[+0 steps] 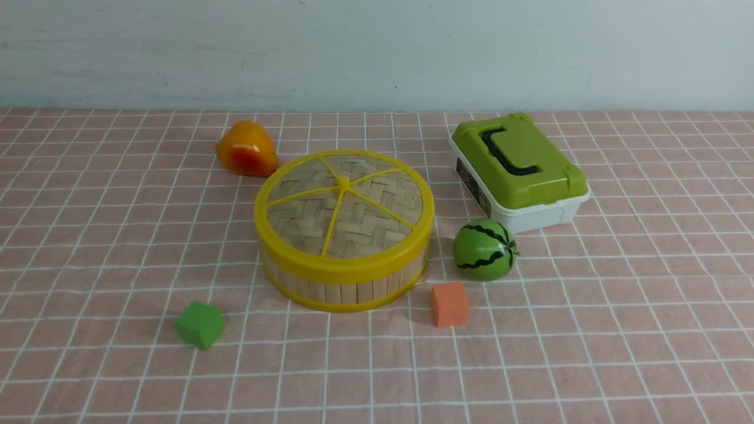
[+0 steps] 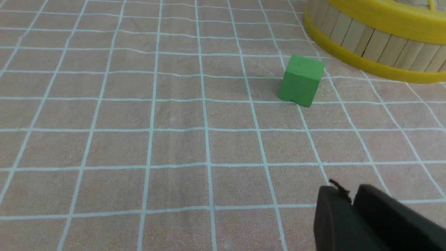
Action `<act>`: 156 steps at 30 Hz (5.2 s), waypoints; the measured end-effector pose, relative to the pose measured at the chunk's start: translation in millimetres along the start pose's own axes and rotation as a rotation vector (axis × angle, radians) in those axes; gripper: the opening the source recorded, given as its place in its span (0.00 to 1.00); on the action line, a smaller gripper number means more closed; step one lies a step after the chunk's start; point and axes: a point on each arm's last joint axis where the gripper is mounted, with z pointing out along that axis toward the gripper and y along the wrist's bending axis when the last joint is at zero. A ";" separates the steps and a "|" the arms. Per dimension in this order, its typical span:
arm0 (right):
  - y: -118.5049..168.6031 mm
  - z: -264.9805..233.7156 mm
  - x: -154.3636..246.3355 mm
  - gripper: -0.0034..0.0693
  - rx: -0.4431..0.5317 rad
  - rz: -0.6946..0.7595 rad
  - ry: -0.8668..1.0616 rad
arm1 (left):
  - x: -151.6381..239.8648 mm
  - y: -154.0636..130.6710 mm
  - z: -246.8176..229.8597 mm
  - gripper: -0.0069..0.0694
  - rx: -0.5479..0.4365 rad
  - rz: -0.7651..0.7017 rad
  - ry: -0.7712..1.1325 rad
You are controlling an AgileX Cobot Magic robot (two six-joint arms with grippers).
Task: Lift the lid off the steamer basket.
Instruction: Use the left arm to lift the lid of the steamer
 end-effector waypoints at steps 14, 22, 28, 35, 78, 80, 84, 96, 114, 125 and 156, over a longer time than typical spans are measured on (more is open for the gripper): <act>0.0 0.0 0.0 0.38 0.000 0.000 0.000 | 0.0 0.0 0.0 0.21 0.000 0.000 0.000; 0.0 0.0 0.0 0.38 0.000 0.000 0.000 | 0.0 0.0 0.0 0.21 0.000 0.000 0.000; 0.0 0.0 0.0 0.38 0.000 0.000 0.000 | 0.0 0.0 0.0 0.23 0.000 0.000 0.000; 0.0 0.0 0.0 0.38 0.000 0.000 0.000 | 0.0 0.0 0.0 0.24 0.000 -0.001 0.000; 0.0 0.0 0.0 0.38 0.000 0.000 0.000 | -41.6 -1.5 -10.1 0.29 0.022 -0.018 -0.478; 0.0 0.0 0.0 0.38 0.000 0.000 0.000 | -48.7 -1.7 -14.2 0.30 0.026 -0.019 -0.568; 0.0 0.0 0.0 0.38 0.000 0.000 0.000 | -57.1 -1.9 -20.3 0.30 0.031 -0.020 -0.682; 0.0 0.0 0.0 0.38 0.000 0.000 0.000 | -103.5 -6.5 -52.5 0.09 0.177 -0.349 -0.858; 0.0 0.0 0.0 0.38 0.000 0.000 0.000 | -187.6 -32.9 72.6 0.07 0.032 -0.316 0.306; 0.0 0.0 0.0 0.38 0.000 0.000 0.000 | -236.1 -115.0 178.4 0.07 0.340 -0.142 0.695; 0.0 0.0 0.0 0.38 0.000 0.000 0.000 | -208.1 -197.8 359.7 0.59 0.120 0.262 0.692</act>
